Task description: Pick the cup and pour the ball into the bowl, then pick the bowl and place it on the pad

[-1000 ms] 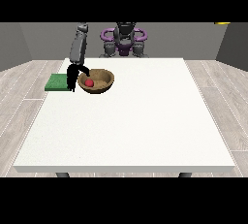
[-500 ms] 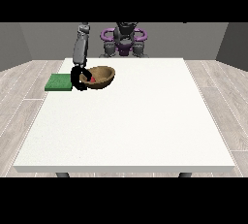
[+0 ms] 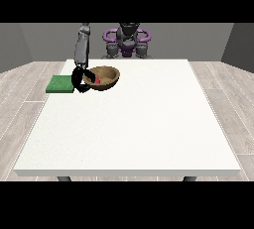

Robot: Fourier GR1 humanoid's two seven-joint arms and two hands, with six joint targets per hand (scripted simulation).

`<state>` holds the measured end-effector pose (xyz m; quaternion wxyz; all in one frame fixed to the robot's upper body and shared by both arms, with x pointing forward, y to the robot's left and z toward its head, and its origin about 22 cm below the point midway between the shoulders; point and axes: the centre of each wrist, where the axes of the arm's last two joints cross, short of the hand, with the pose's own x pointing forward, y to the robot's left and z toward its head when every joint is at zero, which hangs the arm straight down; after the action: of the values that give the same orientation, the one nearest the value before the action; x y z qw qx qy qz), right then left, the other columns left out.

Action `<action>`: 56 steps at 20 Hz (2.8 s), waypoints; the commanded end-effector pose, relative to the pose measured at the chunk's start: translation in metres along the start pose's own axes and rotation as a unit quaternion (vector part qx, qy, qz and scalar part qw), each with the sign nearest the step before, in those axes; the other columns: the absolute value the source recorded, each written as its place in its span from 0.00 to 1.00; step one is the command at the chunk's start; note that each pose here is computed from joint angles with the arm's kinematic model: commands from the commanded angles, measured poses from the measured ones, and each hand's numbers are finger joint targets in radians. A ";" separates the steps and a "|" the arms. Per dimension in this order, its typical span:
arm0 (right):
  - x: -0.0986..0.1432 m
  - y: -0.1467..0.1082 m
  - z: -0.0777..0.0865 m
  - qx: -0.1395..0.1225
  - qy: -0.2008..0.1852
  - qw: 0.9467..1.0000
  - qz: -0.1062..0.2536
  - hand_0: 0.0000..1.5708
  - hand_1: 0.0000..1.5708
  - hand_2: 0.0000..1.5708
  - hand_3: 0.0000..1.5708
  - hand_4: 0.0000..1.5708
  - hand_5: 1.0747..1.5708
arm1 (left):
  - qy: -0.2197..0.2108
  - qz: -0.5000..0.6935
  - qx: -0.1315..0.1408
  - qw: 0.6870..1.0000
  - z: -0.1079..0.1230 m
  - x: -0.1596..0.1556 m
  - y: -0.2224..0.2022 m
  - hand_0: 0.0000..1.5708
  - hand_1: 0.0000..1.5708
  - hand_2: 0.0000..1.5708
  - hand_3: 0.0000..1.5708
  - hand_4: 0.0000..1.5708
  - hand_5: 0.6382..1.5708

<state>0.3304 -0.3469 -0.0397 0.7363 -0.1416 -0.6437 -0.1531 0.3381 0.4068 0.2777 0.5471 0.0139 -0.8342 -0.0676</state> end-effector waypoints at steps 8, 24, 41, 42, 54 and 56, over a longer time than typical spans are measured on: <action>0.112 -0.108 -0.029 -0.055 0.038 0.985 0.156 1.00 1.00 1.00 0.46 0.67 0.98 | 0.036 -0.015 0.046 0.998 0.036 -0.034 0.048 0.00 0.00 0.00 0.00 0.77 0.97; 0.129 -0.126 -0.035 -0.048 0.005 0.993 0.110 1.00 1.00 1.00 0.31 0.68 1.00 | 0.016 -0.030 0.091 0.995 0.066 -0.036 0.092 0.00 0.00 0.00 0.00 0.77 0.98; 0.113 -0.120 -0.038 -0.086 0.057 0.992 0.074 1.00 1.00 1.00 0.74 0.00 0.96 | 0.030 -0.028 0.101 0.994 0.078 -0.043 0.110 0.00 0.00 0.00 0.00 0.76 0.99; 0.102 -0.116 -0.037 -0.110 0.030 0.992 0.060 1.00 1.00 1.00 0.69 0.00 0.96 | 0.007 -0.033 0.087 0.996 0.078 -0.046 0.101 0.00 0.00 0.00 0.00 0.76 0.99; 0.099 -0.081 -0.046 -0.113 0.007 0.994 0.006 0.91 0.91 0.88 0.43 0.00 0.93 | 0.014 -0.030 0.095 0.995 0.084 -0.057 0.104 0.00 0.00 0.00 0.00 0.76 0.99; 0.134 -0.108 -0.049 -0.114 -0.026 0.992 0.038 0.80 0.80 0.86 0.58 0.07 0.92 | -0.010 -0.045 0.100 0.994 0.085 -0.032 0.123 0.00 0.00 0.00 0.00 0.76 0.99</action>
<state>0.3471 -0.4595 0.0679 0.7192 -0.2410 -0.6170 -0.2096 0.2860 0.5289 0.2200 0.5422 0.1006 -0.8342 -0.0073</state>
